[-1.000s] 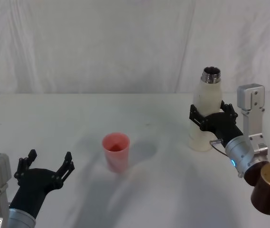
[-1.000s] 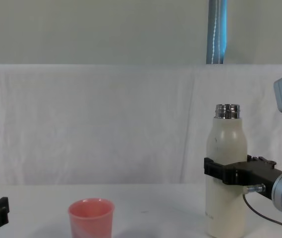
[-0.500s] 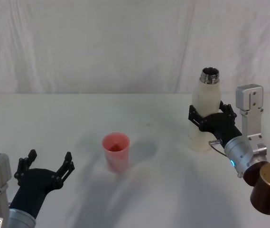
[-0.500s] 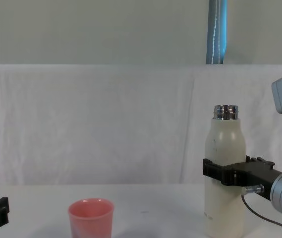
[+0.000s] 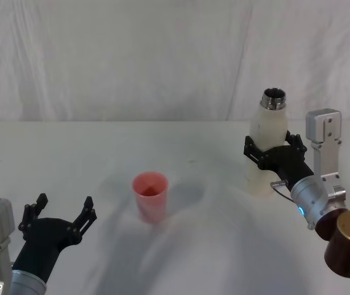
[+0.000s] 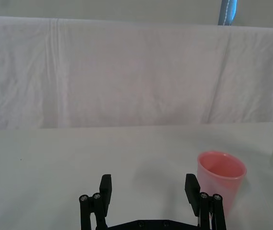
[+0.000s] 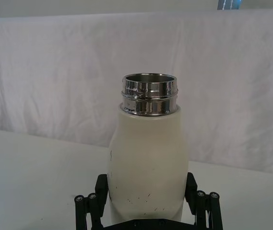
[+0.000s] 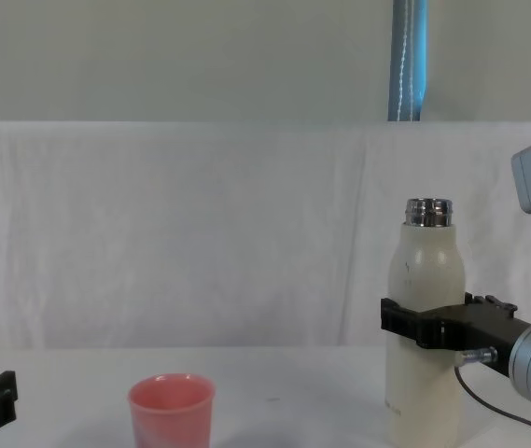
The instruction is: Grasp the thermos with one hand and pour water into the cup lid.
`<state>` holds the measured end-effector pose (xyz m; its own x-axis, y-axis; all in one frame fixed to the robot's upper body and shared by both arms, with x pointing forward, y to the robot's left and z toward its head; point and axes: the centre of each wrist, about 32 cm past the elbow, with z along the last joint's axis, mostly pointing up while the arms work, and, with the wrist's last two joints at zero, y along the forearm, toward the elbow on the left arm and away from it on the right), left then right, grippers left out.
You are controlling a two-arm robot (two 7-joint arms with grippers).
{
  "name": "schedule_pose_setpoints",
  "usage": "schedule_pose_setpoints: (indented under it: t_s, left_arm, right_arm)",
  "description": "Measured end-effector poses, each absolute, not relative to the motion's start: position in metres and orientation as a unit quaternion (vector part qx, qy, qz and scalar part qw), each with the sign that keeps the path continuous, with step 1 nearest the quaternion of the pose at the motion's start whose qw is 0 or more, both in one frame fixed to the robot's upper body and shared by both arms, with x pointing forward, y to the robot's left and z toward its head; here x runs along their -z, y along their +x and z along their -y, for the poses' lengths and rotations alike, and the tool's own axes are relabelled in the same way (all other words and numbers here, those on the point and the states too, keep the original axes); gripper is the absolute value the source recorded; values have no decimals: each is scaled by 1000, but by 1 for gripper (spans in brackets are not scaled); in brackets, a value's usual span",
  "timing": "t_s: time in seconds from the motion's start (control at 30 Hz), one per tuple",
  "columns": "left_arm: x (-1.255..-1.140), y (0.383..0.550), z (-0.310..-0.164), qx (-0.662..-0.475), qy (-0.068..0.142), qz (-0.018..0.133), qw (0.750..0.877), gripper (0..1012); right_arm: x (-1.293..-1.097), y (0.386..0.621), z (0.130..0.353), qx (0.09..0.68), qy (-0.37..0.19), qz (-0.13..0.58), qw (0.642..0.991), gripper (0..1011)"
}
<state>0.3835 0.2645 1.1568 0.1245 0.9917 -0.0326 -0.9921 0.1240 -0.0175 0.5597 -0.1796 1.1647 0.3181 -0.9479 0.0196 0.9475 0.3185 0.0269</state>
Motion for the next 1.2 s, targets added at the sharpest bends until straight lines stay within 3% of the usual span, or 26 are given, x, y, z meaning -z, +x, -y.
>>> schedule_pose_setpoints:
  t_s: [1.2]
  left_arm:
    - [-1157,384,-265,-662,-17,-6,750,1001]
  right_arm:
    - [-1161,554,183,585,6,3,811,1001]
